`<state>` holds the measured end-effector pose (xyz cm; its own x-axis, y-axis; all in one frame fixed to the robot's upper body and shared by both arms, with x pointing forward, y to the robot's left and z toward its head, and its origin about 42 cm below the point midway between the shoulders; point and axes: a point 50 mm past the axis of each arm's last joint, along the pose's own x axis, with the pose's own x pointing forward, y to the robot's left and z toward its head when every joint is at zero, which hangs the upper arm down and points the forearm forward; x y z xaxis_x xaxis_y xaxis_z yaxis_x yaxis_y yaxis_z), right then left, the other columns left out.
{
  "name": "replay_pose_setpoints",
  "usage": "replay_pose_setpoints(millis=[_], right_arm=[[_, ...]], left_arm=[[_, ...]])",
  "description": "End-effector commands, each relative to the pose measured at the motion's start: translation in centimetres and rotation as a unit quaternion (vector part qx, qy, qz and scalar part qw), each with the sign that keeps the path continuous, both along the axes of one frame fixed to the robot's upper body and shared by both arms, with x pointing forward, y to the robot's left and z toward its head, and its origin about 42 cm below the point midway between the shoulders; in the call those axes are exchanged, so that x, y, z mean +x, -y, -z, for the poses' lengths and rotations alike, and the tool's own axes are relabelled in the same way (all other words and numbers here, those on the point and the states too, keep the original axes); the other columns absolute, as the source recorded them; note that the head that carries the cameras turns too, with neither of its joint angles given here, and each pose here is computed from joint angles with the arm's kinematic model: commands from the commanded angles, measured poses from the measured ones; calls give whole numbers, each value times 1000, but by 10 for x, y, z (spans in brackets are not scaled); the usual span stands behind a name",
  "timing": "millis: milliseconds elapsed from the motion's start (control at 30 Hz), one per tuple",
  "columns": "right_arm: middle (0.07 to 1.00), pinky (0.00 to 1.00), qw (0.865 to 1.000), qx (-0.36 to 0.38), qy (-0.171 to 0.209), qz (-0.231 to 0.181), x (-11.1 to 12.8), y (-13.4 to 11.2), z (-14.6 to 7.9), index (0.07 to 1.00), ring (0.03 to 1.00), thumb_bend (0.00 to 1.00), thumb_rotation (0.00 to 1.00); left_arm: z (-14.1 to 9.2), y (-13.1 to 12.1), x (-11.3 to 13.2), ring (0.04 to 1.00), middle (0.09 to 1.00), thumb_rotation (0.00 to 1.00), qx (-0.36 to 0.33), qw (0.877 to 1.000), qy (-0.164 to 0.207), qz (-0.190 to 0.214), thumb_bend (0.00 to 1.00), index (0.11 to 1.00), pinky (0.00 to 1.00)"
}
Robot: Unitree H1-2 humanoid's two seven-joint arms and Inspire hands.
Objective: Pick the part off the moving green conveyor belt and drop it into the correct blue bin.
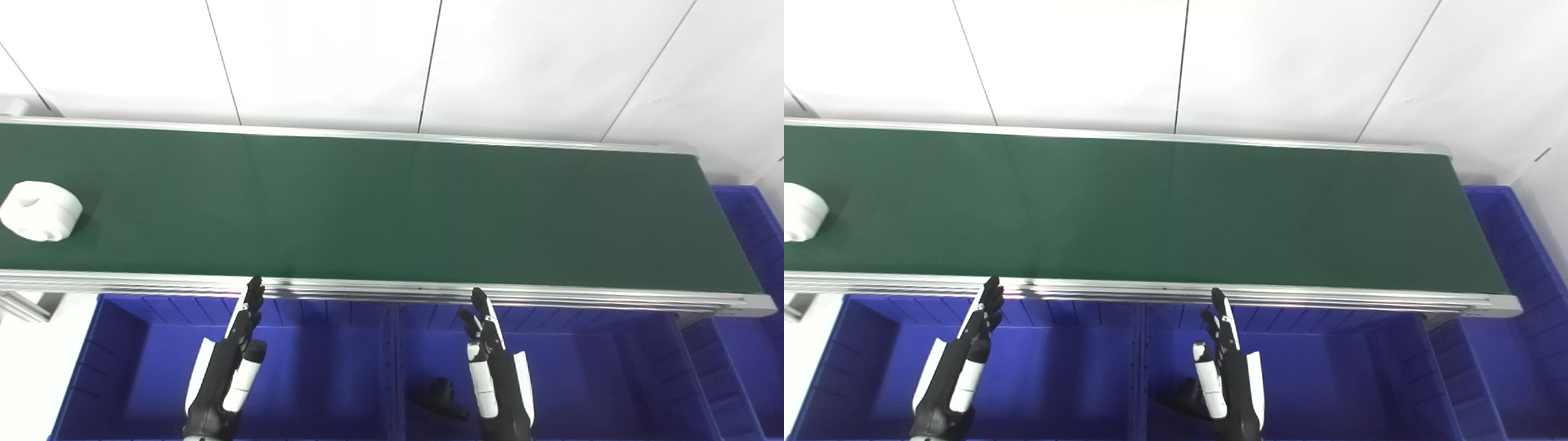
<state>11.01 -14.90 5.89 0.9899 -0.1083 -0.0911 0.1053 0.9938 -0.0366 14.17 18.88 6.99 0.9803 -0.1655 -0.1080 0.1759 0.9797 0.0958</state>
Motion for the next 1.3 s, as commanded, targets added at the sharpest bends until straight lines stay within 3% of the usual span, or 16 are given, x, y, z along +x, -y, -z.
replay_pose_setpoints(millis=[0, 933, 1267], right_arm=[[979, 942, 1000, 4, 12, 2, 2, -1, -7, 971, 923, 797, 1000], [989, 951, 1000, 2, 3, -11, -5, 13, -4, 987, 934, 817, 993], [1000, 956, 1000, -4, -5, -13, -13, 36, 20, 1000, 950, 837, 1000]], left_arm=[[-12, 4, 3, 1000, 1000, 1000, 0, 1000, 26, 5, 881, 1000, 1000], [-7, 18, -2, 999, 1000, 1000, 3, 999, 33, 3, 875, 1000, 1000], [14, 40, -7, 1000, 1000, 1000, -10, 1000, 27, -4, 875, 1000, 1000]])
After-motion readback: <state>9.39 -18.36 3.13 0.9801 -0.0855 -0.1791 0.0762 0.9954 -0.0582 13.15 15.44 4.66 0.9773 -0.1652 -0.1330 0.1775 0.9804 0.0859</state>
